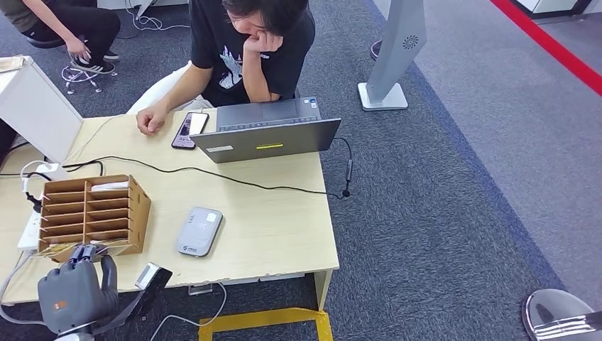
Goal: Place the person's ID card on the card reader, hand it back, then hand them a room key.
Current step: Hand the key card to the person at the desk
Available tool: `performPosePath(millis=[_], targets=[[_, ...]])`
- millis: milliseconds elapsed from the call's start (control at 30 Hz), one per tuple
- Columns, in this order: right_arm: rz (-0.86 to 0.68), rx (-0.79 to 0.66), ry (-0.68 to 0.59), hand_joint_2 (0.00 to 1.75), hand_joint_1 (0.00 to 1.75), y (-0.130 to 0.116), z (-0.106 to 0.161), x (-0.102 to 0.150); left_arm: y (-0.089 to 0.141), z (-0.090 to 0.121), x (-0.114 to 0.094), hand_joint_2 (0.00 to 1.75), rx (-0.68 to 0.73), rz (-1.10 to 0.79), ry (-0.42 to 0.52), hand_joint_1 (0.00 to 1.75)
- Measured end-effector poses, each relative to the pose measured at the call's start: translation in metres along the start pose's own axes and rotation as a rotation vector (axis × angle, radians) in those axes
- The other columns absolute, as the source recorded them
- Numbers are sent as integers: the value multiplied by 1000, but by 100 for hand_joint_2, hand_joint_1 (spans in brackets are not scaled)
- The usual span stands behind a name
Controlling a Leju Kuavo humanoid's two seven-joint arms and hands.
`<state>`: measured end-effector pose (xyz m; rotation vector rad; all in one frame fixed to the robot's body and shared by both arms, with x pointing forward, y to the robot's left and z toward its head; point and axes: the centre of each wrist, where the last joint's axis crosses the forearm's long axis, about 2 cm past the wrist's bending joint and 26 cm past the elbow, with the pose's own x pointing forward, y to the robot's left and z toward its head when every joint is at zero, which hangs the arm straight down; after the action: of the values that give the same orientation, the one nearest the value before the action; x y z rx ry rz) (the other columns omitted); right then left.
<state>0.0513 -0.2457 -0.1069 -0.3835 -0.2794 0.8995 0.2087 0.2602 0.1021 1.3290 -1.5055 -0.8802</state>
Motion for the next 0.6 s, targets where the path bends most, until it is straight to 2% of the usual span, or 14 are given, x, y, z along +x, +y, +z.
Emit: performPosePath(millis=[200,300,433,600], targets=[[5,-2,1,175,0,0,0,0,11,-6,-2,175,77,37,3,175],[22,-2,-4,175,0,0,0,0,17,-19,-11,175,137,80,25,175],[45,7,-17,175,0,-2,-1,2,30,-70,-44,175,248,91,62,175],[79,15,-34,175,0,-9,-3,9,42,-132,-84,175,338,-13,94,175]])
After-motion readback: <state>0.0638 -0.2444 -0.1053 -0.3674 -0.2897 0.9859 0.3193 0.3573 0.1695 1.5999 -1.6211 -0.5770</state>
